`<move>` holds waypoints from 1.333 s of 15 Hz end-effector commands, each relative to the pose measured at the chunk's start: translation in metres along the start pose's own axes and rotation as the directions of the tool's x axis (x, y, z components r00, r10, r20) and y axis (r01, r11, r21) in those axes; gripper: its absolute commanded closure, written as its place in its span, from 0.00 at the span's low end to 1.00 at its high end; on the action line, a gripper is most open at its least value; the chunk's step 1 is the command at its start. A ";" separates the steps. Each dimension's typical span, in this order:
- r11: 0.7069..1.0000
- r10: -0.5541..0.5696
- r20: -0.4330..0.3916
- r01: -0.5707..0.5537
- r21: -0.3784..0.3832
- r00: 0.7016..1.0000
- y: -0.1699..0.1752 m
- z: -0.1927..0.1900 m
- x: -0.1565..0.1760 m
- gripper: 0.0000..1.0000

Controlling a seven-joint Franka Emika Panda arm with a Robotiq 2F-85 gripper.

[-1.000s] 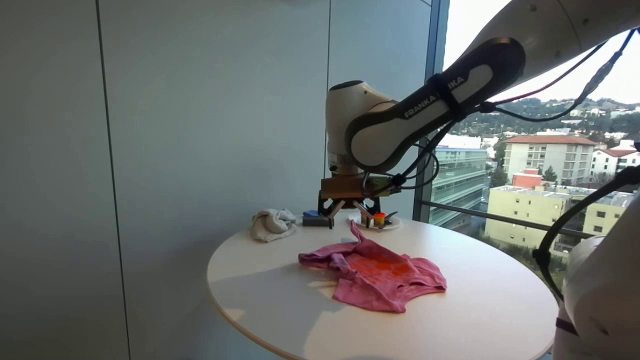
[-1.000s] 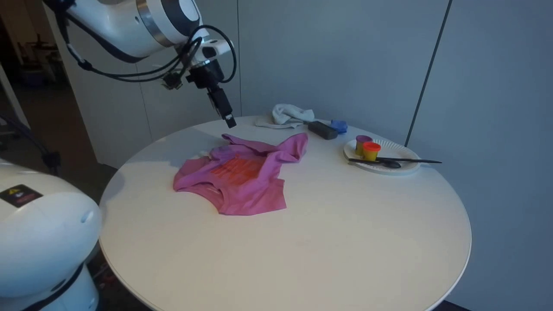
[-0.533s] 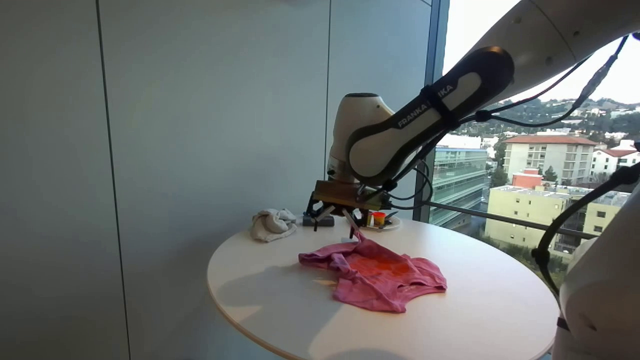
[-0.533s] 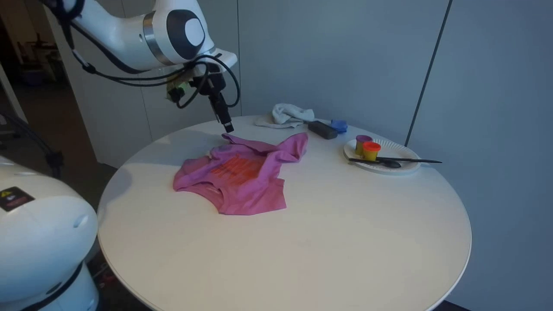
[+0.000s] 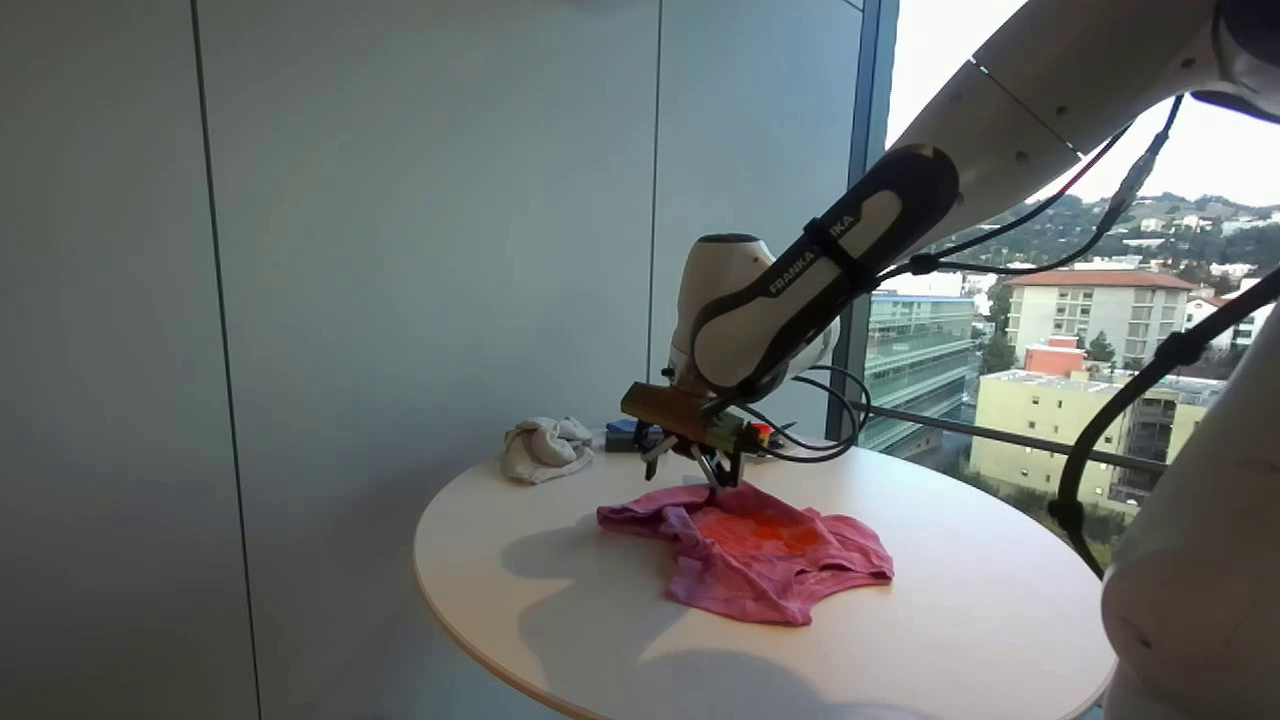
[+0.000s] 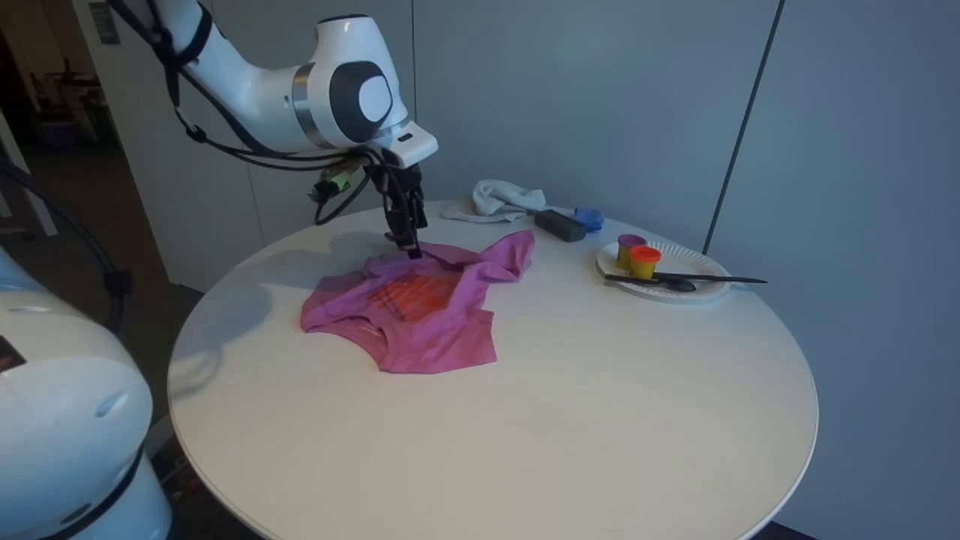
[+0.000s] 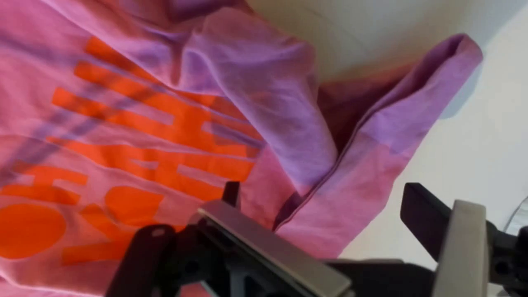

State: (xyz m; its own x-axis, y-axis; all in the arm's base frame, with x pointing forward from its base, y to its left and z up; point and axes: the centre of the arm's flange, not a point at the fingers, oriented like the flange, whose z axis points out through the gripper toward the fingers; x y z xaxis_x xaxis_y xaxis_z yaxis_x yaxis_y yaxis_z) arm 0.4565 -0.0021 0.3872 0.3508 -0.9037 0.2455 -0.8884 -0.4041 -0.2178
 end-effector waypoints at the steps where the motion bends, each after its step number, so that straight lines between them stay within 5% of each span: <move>1: 0.994 0.103 -0.046 -0.100 0.052 0.994 -0.001 0.009 0.017 0.00; 11: 0.984 0.165 -0.010 -0.164 0.074 0.986 -0.012 0.043 0.031 0.04; 13: 0.984 0.160 -0.017 -0.158 0.080 0.987 -0.014 0.047 0.032 0.30; 20: 0.994 0.078 -0.076 -0.071 0.083 0.994 -0.024 0.039 0.026 0.82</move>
State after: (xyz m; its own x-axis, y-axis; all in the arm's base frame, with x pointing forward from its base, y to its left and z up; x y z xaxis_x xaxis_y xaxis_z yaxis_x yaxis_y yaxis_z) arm 0.4913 -0.0301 0.3554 0.2488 -0.9315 0.2656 -0.8982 -0.3244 -0.2966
